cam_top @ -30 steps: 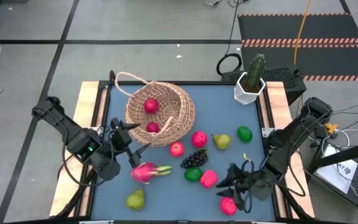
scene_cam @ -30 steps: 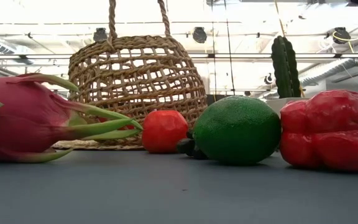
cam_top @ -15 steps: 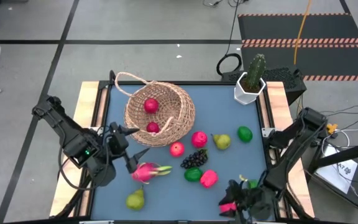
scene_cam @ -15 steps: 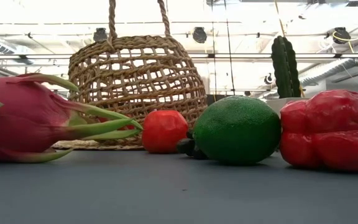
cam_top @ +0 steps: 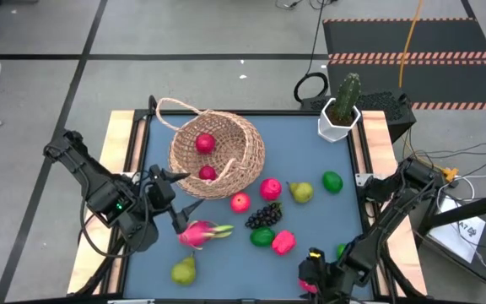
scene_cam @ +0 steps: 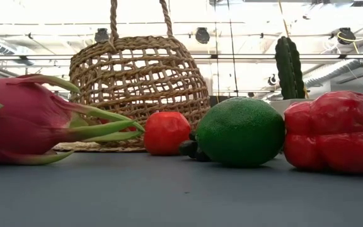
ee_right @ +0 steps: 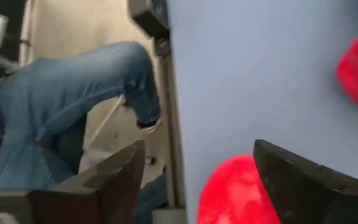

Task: Build produce basket
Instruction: Put the red apple into the basket

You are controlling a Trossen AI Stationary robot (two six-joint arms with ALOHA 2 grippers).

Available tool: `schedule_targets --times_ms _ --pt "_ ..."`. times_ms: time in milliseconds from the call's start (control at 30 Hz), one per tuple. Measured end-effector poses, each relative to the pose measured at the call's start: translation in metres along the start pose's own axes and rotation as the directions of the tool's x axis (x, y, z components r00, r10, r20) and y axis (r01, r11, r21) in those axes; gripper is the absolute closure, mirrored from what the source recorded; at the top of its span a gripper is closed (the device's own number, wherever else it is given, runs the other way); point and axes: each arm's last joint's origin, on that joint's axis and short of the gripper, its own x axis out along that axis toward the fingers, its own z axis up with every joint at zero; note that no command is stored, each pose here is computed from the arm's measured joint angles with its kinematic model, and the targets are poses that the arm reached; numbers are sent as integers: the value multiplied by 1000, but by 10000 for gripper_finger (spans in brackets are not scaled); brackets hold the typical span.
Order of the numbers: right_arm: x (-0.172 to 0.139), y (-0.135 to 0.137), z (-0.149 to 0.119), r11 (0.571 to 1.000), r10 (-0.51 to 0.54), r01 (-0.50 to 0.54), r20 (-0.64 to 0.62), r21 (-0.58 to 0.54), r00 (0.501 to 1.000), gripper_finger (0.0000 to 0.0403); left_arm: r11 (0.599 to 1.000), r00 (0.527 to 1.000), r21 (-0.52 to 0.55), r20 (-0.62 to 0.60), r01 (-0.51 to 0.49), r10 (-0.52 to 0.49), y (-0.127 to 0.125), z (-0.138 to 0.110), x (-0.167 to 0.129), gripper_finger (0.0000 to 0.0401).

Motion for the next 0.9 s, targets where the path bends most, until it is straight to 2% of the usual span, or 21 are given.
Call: schedule_targets --times_ms 200,333,667,767,900 --pt "1 -7 0 998 -46 44 -50 -34 998 40 1000 1000 -2 1 1 -1 0 0 0 11" --pt "0 -14 -4 995 -102 104 -114 5 988 18 1000 1000 -1 1 1 -1 0 0 0 11" --pt "-1 -18 -7 961 -120 165 -204 221 972 3 1000 1000 1 3 -3 3 0 1 1 11" --pt "-2 -25 -8 951 -174 224 -227 214 958 3 1000 1000 -2 2 -9 9 1 2 3 11" --pt "-2 -32 -5 955 -226 264 -246 133 942 3 1000 1000 -2 2 -9 9 1 2 3 11"
